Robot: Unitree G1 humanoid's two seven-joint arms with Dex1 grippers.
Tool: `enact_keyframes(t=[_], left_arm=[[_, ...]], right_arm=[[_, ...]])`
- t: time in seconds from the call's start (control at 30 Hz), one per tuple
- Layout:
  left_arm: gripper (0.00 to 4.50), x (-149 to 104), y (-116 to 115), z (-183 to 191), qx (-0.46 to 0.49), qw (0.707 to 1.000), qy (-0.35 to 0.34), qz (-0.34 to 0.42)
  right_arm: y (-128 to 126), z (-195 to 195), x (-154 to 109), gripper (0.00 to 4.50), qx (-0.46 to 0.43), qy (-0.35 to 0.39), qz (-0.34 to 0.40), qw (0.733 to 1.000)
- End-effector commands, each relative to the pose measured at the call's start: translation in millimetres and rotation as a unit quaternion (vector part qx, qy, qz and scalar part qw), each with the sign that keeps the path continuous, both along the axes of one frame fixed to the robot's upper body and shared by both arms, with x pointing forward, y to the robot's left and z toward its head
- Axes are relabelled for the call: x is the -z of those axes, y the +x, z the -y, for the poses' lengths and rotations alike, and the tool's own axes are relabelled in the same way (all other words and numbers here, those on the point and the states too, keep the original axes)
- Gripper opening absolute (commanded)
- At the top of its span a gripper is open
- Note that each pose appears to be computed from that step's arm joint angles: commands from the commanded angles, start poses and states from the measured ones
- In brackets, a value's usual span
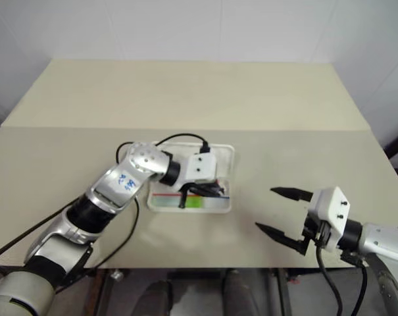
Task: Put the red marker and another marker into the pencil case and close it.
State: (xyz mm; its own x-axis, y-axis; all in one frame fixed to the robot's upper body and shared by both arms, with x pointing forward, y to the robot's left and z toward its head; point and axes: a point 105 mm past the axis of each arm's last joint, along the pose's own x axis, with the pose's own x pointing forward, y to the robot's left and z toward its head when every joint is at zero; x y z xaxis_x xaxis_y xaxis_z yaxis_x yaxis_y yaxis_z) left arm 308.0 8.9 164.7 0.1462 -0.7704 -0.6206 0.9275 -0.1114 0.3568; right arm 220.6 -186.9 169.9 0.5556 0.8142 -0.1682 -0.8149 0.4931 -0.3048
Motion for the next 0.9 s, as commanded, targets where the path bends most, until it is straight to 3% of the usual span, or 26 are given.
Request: enact_keyframes(t=[0.03, 0.1, 0.27, 0.5, 0.83, 0.9], left_arm=[[0.37, -1.7, -6.2, 1.4, 0.015, 1.0, 0.007, 0.013], [0.37, -1.6, -5.8, 1.4, 0.012, 1.0, 0.006, 0.012], [2.03, -0.2, -17.1, 7.4, 0.028, 0.998, -0.012, -0.052], [4.38, 1.5, -9.7, 10.4, 0.009, 0.999, -0.014, -0.045], [4.45, -12.2, 7.0, 9.0, -0.023, 0.999, -0.043, -0.02], [4.45, -28.4, 3.2, 7.4, 0.002, 0.995, -0.093, -0.029]], right_arm=[[-0.7, -3.6, -8.3, 4.5, -0.007, 0.003, 0.02, 1.0], [-0.6, -3.7, -8.2, 4.5, -0.007, 0.003, 0.02, 1.0], [1.5, -4.6, -6.5, 4.5, -0.003, 0.003, 0.017, 1.0], [1.9, -5.6, -6.1, 4.5, 0.0, 0.004, 0.017, 1.0], [3.8, -5.7, -6.6, 4.5, 0.001, 0.004, 0.018, 1.0], [4.4, -6.9, -7.7, 4.5, -0.001, 0.006, 0.021, 1.0]])
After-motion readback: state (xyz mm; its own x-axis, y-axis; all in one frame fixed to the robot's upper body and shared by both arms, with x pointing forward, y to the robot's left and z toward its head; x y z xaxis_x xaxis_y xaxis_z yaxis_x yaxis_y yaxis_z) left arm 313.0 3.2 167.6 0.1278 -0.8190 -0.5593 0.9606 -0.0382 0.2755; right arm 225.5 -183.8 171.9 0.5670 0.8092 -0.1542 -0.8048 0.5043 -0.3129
